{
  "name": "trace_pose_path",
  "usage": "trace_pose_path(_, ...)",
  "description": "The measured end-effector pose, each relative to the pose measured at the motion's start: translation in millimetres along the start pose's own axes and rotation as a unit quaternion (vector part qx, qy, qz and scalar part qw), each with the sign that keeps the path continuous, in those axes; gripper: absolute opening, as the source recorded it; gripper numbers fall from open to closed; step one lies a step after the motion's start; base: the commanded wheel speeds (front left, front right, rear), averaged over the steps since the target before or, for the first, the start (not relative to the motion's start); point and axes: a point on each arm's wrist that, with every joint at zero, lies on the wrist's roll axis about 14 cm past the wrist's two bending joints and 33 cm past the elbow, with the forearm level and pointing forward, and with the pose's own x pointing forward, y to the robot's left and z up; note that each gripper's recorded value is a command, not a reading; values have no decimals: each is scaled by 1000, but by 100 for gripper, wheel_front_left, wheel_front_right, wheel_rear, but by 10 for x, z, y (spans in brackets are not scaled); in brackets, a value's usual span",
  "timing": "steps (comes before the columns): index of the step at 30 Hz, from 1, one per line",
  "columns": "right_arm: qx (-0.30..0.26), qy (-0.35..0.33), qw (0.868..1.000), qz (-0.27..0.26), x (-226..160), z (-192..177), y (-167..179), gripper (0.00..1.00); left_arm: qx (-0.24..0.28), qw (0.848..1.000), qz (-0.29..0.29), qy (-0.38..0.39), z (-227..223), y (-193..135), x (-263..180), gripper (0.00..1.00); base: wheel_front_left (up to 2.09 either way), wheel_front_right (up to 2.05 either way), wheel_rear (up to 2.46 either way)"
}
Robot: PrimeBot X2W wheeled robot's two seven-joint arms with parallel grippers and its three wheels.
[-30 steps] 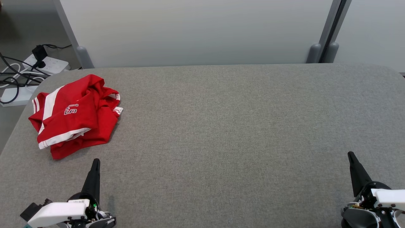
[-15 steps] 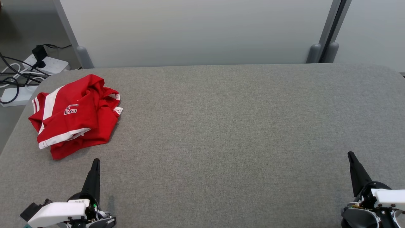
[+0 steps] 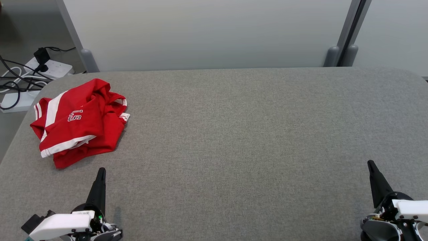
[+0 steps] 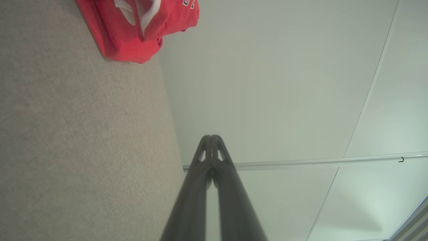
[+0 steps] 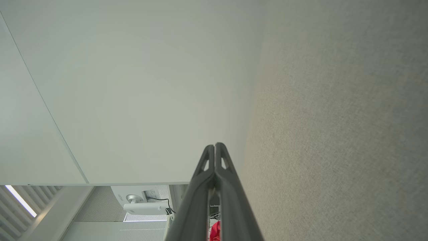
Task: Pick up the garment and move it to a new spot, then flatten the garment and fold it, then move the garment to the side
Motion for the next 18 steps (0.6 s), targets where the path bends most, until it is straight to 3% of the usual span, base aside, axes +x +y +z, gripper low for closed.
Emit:
trace_pose_path(15,0,0,1000,0,0,0,0,0,0,1000,0,0,0,0,0,0,0,0,0)
trace_pose_path(16,0,1,1000,-2,-3,-7,-16,100,-1,1000,3,0,-4,21,-7,100,0,0,0)
trace_pose_path(18,5,2,1000,-19,-36,-37,-128,100,-8,1000,22,0,-37,152,-50,100,0,0,0)
